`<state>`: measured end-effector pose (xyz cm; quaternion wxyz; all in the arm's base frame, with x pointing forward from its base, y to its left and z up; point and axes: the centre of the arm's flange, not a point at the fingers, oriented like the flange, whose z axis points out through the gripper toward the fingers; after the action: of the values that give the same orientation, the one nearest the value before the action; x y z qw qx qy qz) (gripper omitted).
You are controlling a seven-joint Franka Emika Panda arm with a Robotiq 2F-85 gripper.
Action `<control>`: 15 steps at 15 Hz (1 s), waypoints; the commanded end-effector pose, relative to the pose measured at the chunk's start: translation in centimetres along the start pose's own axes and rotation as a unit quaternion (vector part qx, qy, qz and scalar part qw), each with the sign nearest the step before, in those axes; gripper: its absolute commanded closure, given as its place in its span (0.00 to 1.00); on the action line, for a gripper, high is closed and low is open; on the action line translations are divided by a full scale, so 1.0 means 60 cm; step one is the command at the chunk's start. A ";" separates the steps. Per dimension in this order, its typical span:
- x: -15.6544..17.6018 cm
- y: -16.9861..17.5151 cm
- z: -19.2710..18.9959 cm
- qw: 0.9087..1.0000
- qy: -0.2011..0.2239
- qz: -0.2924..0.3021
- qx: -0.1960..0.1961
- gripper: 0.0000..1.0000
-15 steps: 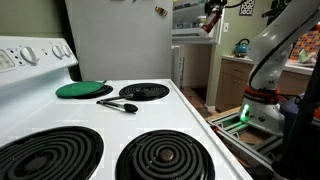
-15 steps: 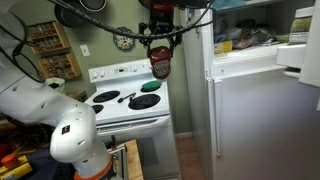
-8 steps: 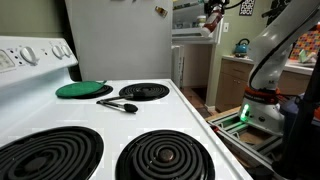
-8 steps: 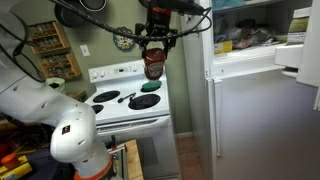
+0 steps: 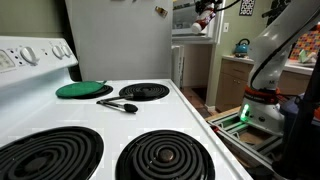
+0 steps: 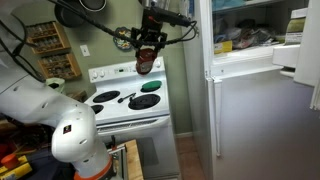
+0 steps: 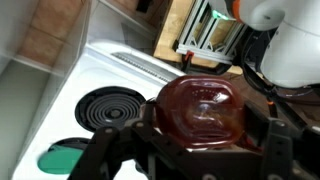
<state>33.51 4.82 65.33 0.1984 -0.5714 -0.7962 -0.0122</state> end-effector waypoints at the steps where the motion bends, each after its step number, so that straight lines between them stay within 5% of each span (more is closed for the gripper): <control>1: 0.096 -0.002 0.067 0.995 0.063 -0.074 0.026 0.41; 7: 0.202 0.026 0.196 0.980 0.138 -0.133 0.052 0.41; 15: 0.216 0.098 0.345 0.967 0.188 -0.173 -0.023 0.41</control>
<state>29.80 22.89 52.46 0.3225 -0.4375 -0.8294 -0.1290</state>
